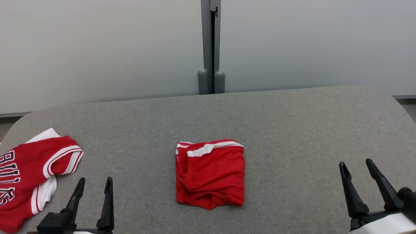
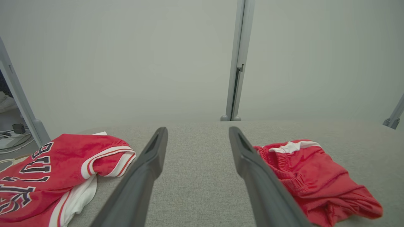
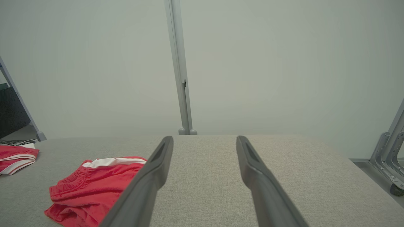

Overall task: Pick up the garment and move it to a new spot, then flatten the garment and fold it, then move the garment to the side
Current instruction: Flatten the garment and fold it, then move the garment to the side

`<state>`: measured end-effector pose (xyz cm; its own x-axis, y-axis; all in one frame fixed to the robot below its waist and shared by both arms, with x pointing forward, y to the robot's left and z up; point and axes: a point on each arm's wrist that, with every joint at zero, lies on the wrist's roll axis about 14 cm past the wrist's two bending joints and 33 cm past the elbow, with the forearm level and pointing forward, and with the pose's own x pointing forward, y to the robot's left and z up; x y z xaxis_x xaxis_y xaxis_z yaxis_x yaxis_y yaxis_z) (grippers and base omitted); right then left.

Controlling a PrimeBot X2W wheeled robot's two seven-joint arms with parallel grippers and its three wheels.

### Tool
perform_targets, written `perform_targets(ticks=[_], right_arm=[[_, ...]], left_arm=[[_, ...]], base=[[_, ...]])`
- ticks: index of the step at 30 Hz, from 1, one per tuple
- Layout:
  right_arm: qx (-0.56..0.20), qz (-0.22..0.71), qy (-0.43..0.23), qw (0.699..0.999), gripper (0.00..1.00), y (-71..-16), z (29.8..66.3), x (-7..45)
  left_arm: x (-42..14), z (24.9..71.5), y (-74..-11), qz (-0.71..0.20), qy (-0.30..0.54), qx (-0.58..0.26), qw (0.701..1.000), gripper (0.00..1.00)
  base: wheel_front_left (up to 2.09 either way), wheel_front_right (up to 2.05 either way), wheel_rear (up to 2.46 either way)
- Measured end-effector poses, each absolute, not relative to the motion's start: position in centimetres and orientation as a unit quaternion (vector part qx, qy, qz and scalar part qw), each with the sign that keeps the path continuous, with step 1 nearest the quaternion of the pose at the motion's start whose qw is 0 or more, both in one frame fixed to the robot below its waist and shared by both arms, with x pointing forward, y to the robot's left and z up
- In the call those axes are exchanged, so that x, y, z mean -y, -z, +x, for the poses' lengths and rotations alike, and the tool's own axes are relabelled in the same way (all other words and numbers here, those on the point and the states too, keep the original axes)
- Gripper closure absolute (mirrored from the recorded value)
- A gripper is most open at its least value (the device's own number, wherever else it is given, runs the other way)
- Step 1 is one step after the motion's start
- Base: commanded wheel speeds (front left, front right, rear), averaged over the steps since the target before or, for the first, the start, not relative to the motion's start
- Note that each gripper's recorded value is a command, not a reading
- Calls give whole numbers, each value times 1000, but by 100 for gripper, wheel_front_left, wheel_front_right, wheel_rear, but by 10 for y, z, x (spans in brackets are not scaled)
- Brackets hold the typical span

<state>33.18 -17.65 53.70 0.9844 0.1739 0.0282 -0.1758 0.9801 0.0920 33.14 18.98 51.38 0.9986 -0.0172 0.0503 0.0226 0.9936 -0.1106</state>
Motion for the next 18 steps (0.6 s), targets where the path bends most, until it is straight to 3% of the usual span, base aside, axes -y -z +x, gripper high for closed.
perform_targets(ticks=[18], right_arm=[[-22,44,-97,994,0,-522,345,171]], left_arm=[[-199,334,-525,-61,-16,41,997,0]], base=[[0,0,0]])
